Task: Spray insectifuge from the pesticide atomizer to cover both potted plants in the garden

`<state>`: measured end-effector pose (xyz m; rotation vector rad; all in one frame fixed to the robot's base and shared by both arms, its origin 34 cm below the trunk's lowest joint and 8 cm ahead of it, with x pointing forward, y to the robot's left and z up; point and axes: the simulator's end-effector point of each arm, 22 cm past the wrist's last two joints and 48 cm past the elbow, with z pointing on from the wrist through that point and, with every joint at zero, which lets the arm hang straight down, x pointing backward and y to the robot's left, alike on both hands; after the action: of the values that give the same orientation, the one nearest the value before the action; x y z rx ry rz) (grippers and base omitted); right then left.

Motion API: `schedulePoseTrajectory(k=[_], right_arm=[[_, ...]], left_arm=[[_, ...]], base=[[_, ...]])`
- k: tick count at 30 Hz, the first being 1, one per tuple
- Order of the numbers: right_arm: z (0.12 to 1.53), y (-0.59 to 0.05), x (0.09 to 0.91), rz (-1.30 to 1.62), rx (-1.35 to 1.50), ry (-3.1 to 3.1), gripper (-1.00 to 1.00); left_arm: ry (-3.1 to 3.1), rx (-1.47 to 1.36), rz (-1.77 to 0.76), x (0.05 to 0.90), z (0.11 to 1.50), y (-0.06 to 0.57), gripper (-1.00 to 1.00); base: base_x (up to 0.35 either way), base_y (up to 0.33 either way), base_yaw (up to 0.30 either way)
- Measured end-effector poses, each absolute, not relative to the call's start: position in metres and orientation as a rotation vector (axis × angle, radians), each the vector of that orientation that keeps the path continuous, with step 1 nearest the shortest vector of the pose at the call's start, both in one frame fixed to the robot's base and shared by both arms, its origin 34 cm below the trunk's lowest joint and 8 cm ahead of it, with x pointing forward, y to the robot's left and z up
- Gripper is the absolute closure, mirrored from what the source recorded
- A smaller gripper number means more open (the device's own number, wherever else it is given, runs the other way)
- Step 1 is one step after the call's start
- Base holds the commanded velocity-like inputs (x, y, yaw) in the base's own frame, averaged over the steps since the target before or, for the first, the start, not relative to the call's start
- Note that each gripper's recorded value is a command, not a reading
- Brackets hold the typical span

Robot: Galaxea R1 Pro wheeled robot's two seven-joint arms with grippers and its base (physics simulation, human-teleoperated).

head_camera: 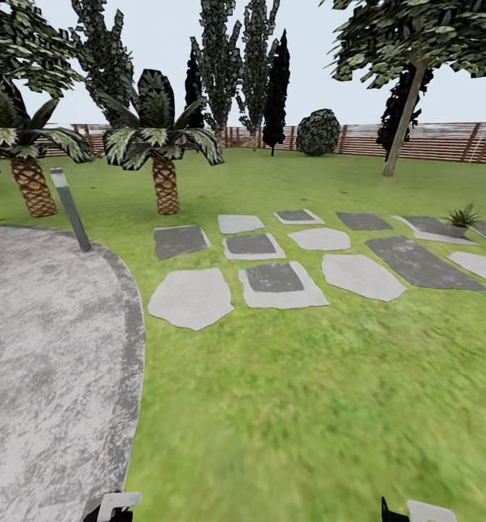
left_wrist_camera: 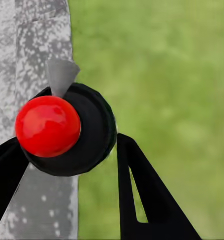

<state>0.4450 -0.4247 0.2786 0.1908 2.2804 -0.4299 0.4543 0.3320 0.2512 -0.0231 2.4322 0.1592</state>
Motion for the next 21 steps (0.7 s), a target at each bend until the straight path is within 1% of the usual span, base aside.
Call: schedulePoseTrajectory(k=[6,8,21], right_arm=[[0.2782,-0.423,0.4449,-0.429,0.194,2.281,-1.0],[0.2775,-0.4197,0.445,-0.424,0.195,2.282,-1.0],[0.2772,-0.4185,0.4448,-0.424,0.199,2.282,-1.0]], left_arm=[[2.432,-0.028,0.159,0.4542,0.2512,0.3323,1.0],[2.432,-0.029,0.159,0.4542,0.2512,0.3322,1.0],[2.432,-0.029,0.159,0.4542,0.2511,0.3322,1.0]], base=[[0.33,-0.073,-0.002],[0.314,-0.126,-0.144],[0.308,-0.133,-0.255]])
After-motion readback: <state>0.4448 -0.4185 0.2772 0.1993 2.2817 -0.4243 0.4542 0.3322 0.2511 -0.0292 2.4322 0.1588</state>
